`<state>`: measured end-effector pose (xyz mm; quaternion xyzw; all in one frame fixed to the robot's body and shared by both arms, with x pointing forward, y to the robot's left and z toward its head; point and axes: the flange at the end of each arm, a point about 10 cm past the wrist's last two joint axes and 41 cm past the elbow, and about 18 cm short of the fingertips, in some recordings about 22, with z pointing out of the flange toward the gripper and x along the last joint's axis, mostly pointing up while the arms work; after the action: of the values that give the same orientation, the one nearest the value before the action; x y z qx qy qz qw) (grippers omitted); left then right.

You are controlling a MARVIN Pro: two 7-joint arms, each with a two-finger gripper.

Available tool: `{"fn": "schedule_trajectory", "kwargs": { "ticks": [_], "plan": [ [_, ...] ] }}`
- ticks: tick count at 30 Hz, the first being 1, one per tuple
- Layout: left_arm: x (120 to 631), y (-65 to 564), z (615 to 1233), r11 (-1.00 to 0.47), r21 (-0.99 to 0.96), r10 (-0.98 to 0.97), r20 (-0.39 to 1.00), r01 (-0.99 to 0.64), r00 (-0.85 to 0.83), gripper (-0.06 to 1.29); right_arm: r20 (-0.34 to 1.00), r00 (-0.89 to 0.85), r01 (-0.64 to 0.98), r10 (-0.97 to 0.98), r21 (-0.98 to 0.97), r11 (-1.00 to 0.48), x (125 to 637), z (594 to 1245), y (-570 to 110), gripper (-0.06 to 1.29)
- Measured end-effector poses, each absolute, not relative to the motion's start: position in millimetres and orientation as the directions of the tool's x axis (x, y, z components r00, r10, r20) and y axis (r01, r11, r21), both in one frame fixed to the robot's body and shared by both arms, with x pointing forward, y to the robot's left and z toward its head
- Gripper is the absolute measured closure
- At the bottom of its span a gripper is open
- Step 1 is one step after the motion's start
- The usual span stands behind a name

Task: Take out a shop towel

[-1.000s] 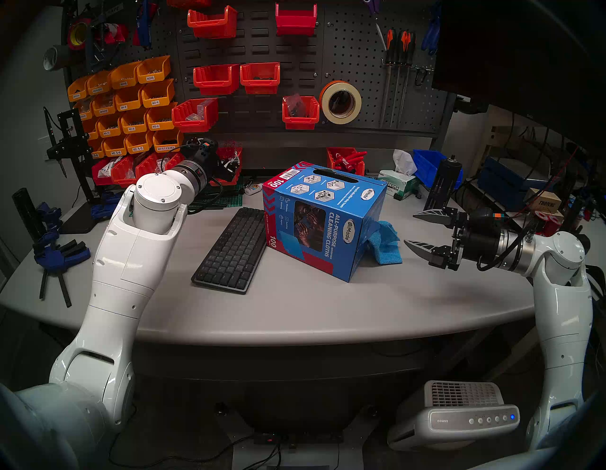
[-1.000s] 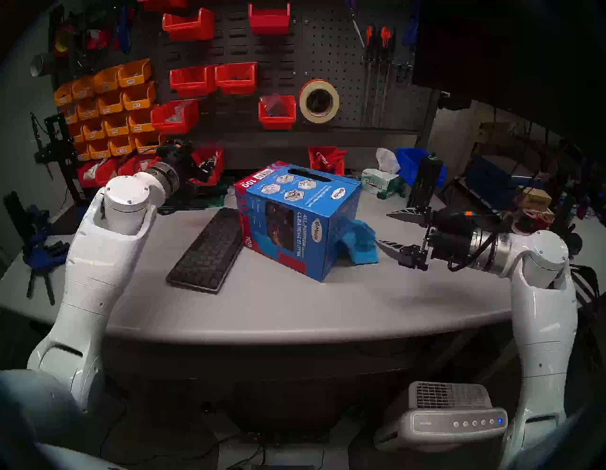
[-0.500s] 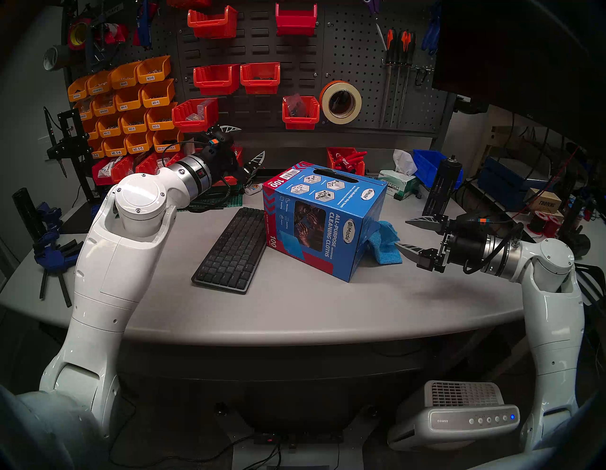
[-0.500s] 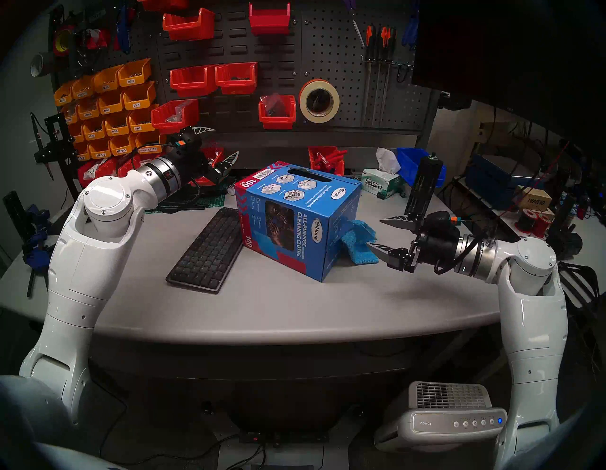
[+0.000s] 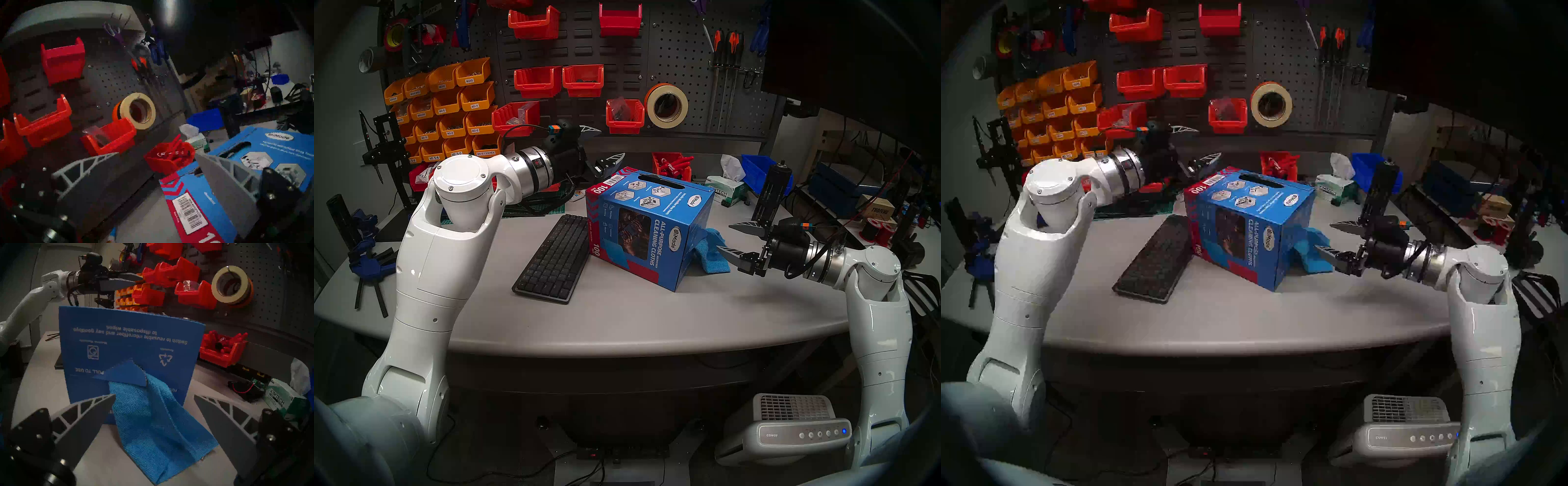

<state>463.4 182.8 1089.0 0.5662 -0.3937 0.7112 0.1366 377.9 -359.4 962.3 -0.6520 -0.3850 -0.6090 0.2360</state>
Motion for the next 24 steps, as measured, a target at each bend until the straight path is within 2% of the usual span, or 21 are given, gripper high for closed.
{"fn": "schedule_trajectory", "kwargs": {
  "ticks": [9,16,24],
  "plan": [
    [456,178,1108,-0.621,-0.394,-0.226,0.918,-0.678,-0.326,0.02,0.975,-0.048,0.771,0.216,0.174,-0.612,383,968,-367,0.01],
    [430,203,1122,-0.632,-0.427,-0.236,0.901,-0.646,-0.365,0.02,0.976,-0.035,0.753,0.217,0.168,-0.636,401,967,-372,0.01],
    [409,235,1113,-0.67,-0.405,-0.26,0.913,-0.622,-0.314,0.02,0.974,-0.024,0.728,0.225,0.171,-0.664,419,963,-374,0.01]
  ]
}}
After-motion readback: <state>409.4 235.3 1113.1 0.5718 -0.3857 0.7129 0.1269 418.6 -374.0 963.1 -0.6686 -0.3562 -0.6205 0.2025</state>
